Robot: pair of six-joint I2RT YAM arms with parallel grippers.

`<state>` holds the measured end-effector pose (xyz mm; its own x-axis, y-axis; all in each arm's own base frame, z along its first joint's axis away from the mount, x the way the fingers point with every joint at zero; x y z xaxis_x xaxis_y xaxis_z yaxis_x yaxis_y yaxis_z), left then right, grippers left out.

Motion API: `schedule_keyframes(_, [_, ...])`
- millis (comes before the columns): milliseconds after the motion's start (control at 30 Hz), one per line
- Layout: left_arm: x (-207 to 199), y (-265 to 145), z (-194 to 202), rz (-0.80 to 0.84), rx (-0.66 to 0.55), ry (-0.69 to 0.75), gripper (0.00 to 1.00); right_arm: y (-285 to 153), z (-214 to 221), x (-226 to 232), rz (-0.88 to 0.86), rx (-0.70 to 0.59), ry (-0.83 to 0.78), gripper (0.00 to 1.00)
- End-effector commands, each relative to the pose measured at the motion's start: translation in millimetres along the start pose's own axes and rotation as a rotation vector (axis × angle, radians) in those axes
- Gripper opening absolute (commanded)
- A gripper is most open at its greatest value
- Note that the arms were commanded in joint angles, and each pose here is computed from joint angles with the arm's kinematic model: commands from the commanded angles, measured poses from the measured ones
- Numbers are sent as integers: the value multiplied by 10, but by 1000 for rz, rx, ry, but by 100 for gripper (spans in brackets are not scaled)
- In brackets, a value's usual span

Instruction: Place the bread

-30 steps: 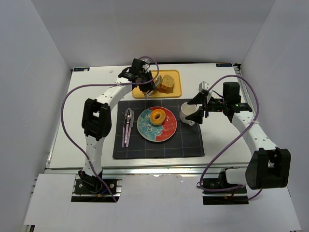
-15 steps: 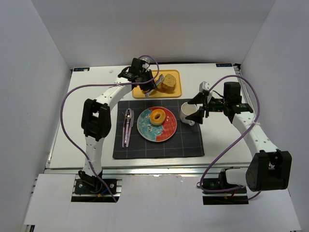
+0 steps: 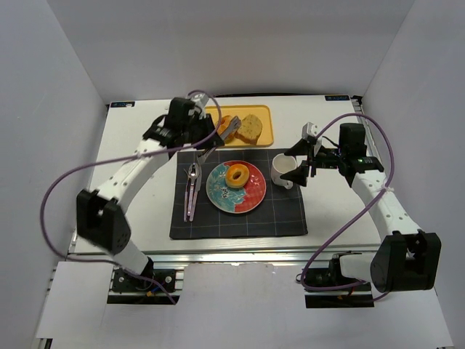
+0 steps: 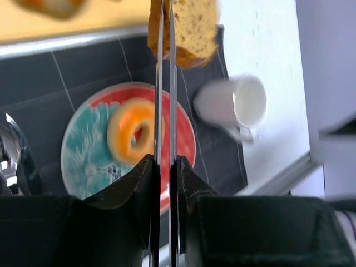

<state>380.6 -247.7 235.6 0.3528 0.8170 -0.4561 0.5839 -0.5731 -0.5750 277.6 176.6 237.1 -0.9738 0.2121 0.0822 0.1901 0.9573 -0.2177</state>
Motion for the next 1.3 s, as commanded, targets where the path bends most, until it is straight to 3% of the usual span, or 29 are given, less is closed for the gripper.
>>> schedule_keyframes(0, [-1,-329,386,40,30,16,2,-55,-138,36,4,-18,-51,89])
schedule_keyframes(133, [46,-567,822,60,55,-14,4,-49,-152,35,-5,-21,-45,89])
schedule_keyframes(367, [101,-700,1125,74,40,-42,11,-41,-148,20,-17,-10,-23,89])
schedule_keyframes(467, [174,-655,1218,54,56,-45,20,-38,-161,16,-19,-9,-22,89])
schedule_keyframes(633, [215,-627,1181,32,42,-36,46,-50,-148,34,-16,-6,-24,89])
schedule_keyframes(833, [260,-699,1019,-16,17,1,54,-52,-114,51,-14,-2,-20,89])
schedule_keyframes(1000, [407,-812,791,-77,-55,-9,50,-49,-99,42,-13,1,-14,89])
schedule_keyframes(1033, [485,-837,744,-112,-73,-9,45,-50,-108,37,-11,1,-17,89])
schedule_keyframes(1067, [634,-896,682,-159,-98,-25,28,-50,-108,29,-8,3,-18,89])
schedule_keyframes(1100, [756,-927,683,-203,-97,-34,20,-47,-107,27,-9,4,-19,90])
schedule_keyframes(1200, [1399,-1090,649,-458,-112,-24,7,-46,-111,19,-8,5,-20,89])
schedule_keyframes(1267, [1902,-1181,748,-635,-95,-8,5,-45,-119,16,-13,1,-19,90])
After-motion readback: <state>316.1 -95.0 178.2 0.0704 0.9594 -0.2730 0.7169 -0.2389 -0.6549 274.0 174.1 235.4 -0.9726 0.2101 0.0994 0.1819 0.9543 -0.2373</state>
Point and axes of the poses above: each gripper's point midway between its finger pads, its own y axis out along the fingers, its own x axis along the line the jaws close on, z = x × y, the point moved 1 cm from there along -y, back along the fingers, and after that the axes turned 7 degrees about y, right-handed, at the moved point
